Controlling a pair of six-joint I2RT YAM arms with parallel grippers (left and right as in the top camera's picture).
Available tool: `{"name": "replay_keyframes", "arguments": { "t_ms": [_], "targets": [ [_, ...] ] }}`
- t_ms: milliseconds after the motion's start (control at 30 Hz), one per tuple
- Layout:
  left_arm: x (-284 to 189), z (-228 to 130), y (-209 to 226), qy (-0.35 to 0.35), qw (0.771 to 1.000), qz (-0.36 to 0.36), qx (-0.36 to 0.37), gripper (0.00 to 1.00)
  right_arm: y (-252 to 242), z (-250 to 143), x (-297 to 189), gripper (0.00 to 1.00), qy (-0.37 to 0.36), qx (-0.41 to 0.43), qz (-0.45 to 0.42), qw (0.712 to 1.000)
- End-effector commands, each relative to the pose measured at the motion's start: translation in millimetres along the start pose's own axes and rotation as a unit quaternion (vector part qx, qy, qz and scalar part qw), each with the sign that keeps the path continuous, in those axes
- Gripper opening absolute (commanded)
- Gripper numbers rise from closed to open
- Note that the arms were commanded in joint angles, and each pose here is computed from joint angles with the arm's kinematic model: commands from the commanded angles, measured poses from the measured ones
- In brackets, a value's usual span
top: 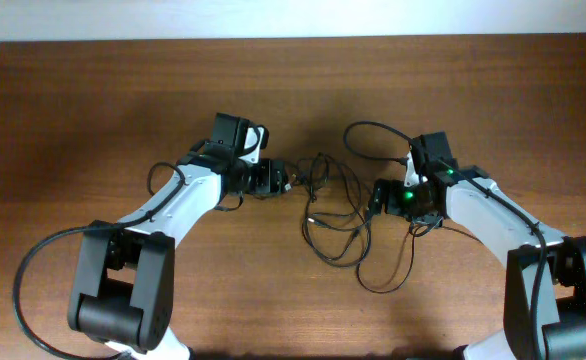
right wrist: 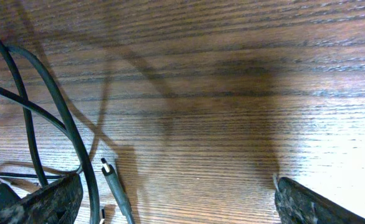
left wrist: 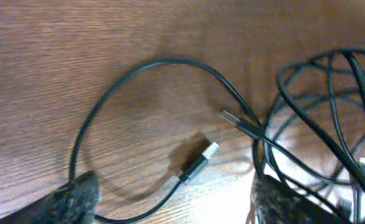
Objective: Untangle cables
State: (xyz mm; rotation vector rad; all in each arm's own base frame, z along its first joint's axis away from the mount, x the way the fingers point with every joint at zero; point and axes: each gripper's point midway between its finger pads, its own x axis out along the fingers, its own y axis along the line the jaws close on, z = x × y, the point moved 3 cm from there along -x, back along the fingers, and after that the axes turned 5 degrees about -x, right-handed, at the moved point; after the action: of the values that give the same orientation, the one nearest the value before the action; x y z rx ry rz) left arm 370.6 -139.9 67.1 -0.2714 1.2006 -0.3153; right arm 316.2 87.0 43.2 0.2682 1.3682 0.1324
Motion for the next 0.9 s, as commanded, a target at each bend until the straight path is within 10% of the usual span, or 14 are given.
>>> {"name": "replay_keyframes", "arguments": {
  "t_ms": [0, 100, 167, 333, 600, 733, 867],
  "targets": [
    [-37, 13, -26, -0.038, 0.996, -0.052, 0.058, 0.77, 3, -1, -2, 0.98, -0.001, -0.006, 0.006, 1.000],
    [-96, 25, -53, -0.109, 0.986, -0.080, 0.097, 0.72, 3, -1, -2, 0.98, -0.001, -0.006, 0.006, 1.000],
    [-120, 27, -66, -0.138, 0.980, -0.091, 0.113, 0.50, 3, -1, -2, 0.98, -0.001, -0.006, 0.006, 1.000],
    [-74, 4, -96, -0.088, 0.981, -0.084, 0.154, 0.24, 3, -1, -2, 0.98, -0.001, -0.006, 0.006, 1.000],
    [1, -1, -75, -0.058, 0.986, -0.004, 0.158, 0.36, 3, -1, -2, 0.99, -0.001, -0.006, 0.006, 1.000],
    [1, 2, -77, -0.064, 0.985, -0.006, 0.159, 0.00, 3, -1, -2, 0.98, -0.001, -0.006, 0.006, 1.000],
    [-1, 9, -61, -0.076, 0.985, 0.037, 0.149, 0.00, 37, -15, -8, 0.98, 0.049, 0.009, 0.131, 0.990]
  ]
}}
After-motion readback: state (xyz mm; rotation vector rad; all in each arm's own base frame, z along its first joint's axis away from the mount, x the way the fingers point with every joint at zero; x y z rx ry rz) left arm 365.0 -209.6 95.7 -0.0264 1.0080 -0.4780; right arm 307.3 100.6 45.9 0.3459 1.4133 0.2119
